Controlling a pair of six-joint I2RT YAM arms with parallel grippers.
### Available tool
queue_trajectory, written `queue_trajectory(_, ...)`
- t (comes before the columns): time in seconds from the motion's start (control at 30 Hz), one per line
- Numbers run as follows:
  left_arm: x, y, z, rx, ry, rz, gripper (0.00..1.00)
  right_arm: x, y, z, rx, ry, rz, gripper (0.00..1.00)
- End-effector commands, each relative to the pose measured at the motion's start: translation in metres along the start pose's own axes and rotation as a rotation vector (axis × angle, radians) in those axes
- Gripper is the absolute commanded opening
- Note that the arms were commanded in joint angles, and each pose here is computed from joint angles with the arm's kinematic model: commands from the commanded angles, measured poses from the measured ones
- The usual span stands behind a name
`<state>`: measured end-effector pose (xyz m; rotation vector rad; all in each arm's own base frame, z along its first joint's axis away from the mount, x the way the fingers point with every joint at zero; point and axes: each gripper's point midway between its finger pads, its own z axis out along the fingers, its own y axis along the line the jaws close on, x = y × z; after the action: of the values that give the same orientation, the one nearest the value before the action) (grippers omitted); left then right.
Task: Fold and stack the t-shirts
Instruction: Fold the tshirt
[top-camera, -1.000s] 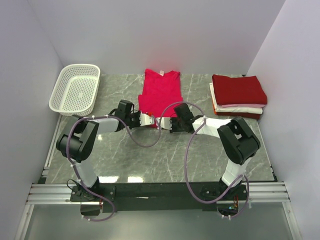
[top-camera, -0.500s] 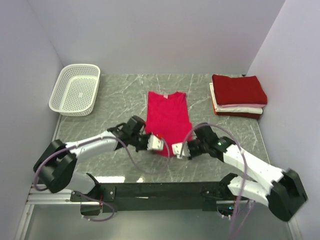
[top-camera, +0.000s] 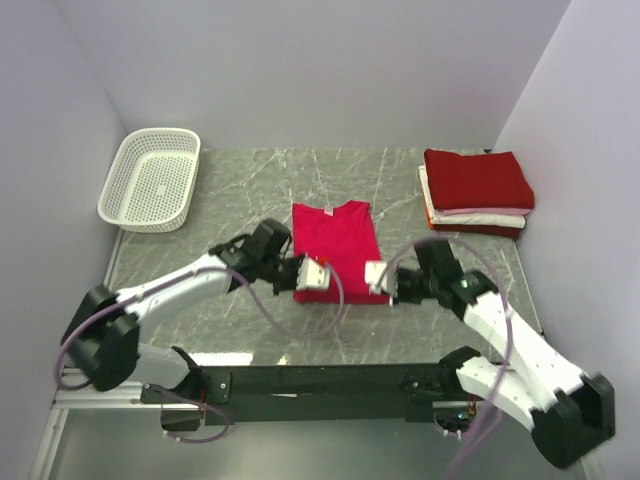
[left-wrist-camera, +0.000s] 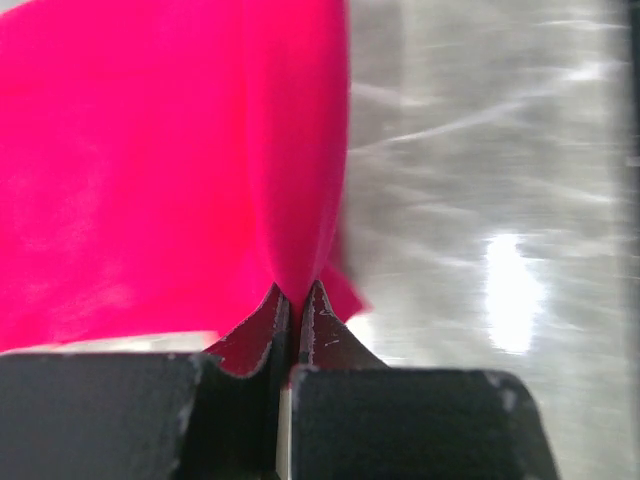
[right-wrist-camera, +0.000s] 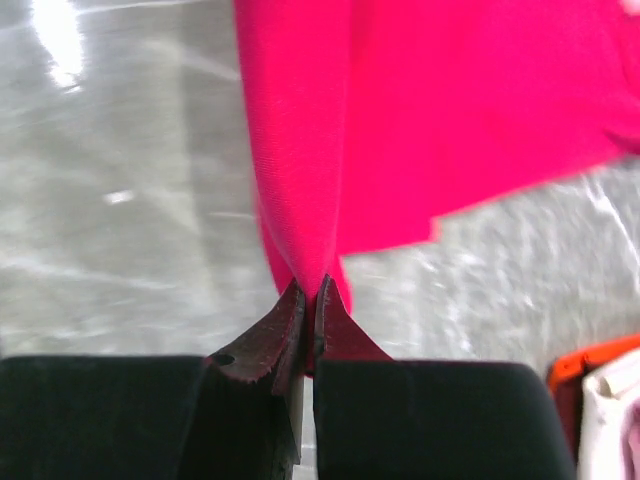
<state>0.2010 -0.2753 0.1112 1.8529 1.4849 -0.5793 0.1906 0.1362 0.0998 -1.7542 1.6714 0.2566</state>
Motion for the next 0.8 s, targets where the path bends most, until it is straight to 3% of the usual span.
queue_trajectory(0.0, 0.006, 0.057, -0.005, -0.059, -0.008, 0.03, 0.0, -0.019, -0.083, -0.009, 0.157, -0.035, 0.093, 0.0)
queue_trajectory(0.07, -0.002, 0.091, -0.011, -0.108, -0.043, 0.053, 0.0, -0.019, -0.111, -0.007, 0.197, -0.019, 0.117, 0.0)
queue_trajectory(0.27, 0.027, 0.186, -0.011, -0.18, -0.051, -0.025, 0.0, -0.024, -0.199, 0.012, 0.275, -0.015, 0.222, 0.0)
queue_trajectory(0.4, 0.05, 0.225, -0.004, -0.216, -0.047, -0.068, 0.0, -0.022, -0.249, 0.034, 0.287, -0.011, 0.279, 0.0)
queue_trajectory(0.63, 0.09, 0.255, 0.013, -0.237, -0.039, -0.175, 0.01, -0.007, -0.285, 0.069, 0.279, 0.017, 0.33, 0.0)
queue_trajectory(0.73, 0.096, 0.266, 0.017, -0.27, -0.035, -0.215, 0.09, 0.001, -0.292, 0.079, 0.3, 0.041, 0.352, 0.01)
queue_trajectory(0.77, 0.099, 0.273, 0.015, -0.306, -0.02, -0.233, 0.24, 0.005, -0.295, 0.08, 0.313, 0.048, 0.366, 0.04)
